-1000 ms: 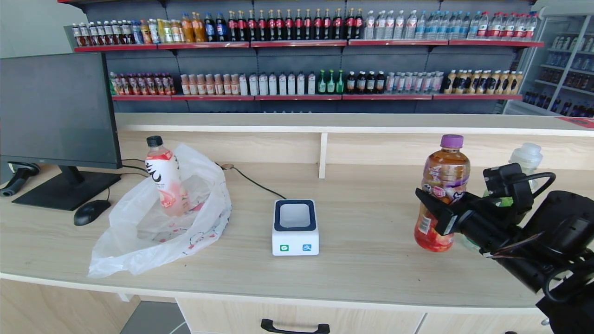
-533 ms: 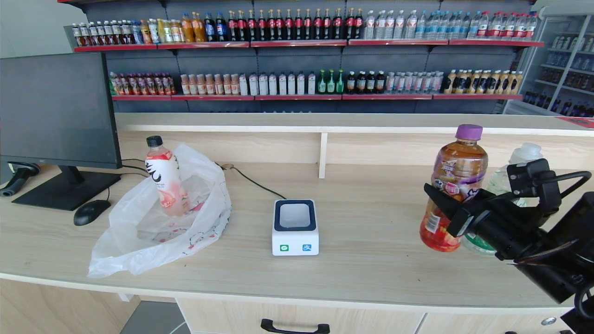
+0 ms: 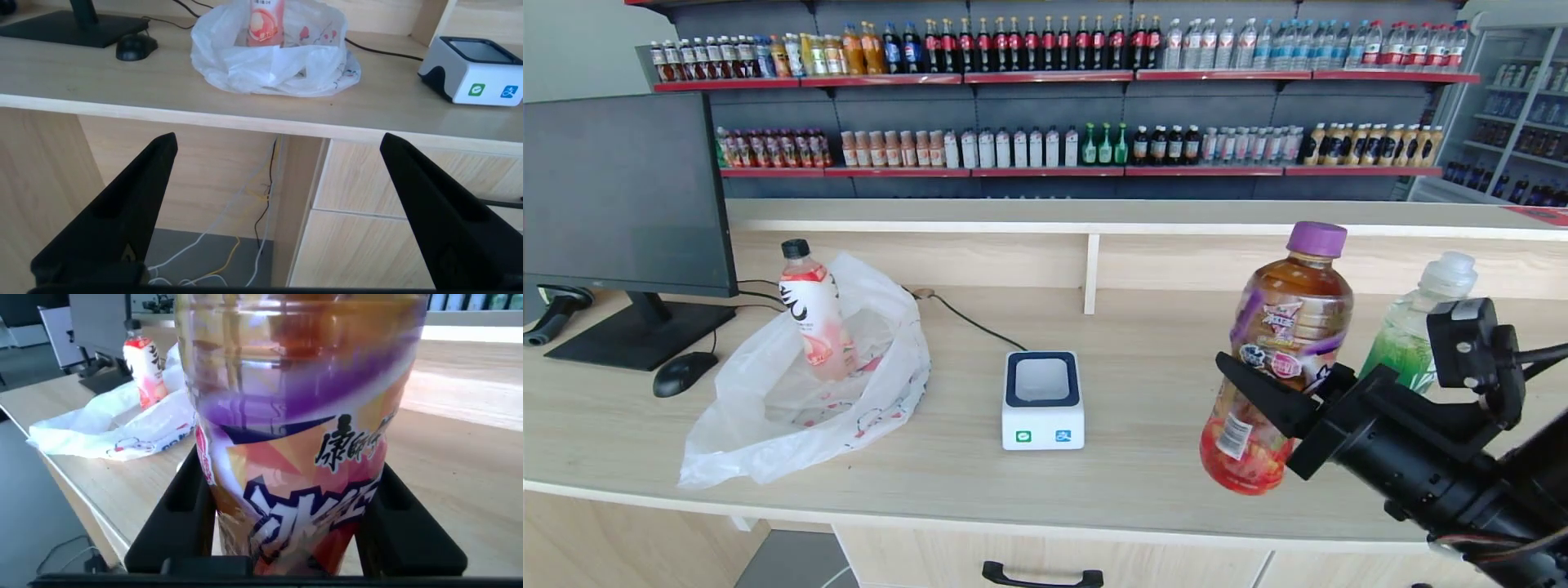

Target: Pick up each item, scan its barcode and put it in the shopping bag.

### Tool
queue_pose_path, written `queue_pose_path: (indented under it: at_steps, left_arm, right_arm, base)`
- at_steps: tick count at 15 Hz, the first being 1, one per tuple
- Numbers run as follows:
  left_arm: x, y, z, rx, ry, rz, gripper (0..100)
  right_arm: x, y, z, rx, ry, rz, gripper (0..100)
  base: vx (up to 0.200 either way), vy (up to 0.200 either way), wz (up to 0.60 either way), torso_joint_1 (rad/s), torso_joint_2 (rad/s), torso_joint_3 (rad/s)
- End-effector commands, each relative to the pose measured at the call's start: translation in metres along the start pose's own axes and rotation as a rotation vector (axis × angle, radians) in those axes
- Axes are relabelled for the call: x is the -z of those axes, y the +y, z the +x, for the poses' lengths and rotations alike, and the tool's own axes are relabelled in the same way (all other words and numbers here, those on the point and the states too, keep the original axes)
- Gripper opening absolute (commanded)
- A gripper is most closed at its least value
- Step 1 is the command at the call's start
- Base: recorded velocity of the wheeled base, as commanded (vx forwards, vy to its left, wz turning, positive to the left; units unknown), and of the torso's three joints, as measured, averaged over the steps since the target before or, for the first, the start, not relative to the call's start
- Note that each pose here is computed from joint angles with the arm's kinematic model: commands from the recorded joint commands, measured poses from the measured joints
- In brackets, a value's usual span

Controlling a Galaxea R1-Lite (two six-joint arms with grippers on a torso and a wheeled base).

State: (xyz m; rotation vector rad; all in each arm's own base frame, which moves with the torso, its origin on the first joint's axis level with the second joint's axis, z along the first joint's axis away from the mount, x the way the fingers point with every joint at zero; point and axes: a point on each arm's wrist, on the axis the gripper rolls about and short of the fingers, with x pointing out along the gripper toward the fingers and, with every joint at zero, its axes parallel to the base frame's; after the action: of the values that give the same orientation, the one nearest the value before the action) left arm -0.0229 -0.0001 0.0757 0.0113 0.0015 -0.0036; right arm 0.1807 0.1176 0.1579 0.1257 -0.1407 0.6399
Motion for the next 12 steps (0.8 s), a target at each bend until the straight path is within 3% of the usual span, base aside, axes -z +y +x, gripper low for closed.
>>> queue_pose_path:
  at_steps: [1, 6, 12]
  left_arm:
    - [0.000, 0.000, 0.000, -0.001, 0.000, -0.001, 100]
    - [0.000, 0.000, 0.000, -0.001, 0.000, -0.001, 100]
    - [0.000, 0.000, 0.000, 0.001, 0.000, 0.001, 100]
  right_arm:
    - [-0.005, 0.019, -0.012, -0.091, -0.014, 0.024, 0]
    - [-0.019, 0.034, -0.013, -0.237, -0.053, 0.217, 0]
    - [-0.038, 0.038, -0.001, -0.297, -0.119, 0.369, 0]
  base:
    - [0.000, 0.000, 0.00, 0.000, 0.00, 0.000]
    - [0.000, 0.000, 0.00, 0.000, 0.00, 0.000]
    - [0.000, 0.000, 0.00, 0.000, 0.00, 0.000]
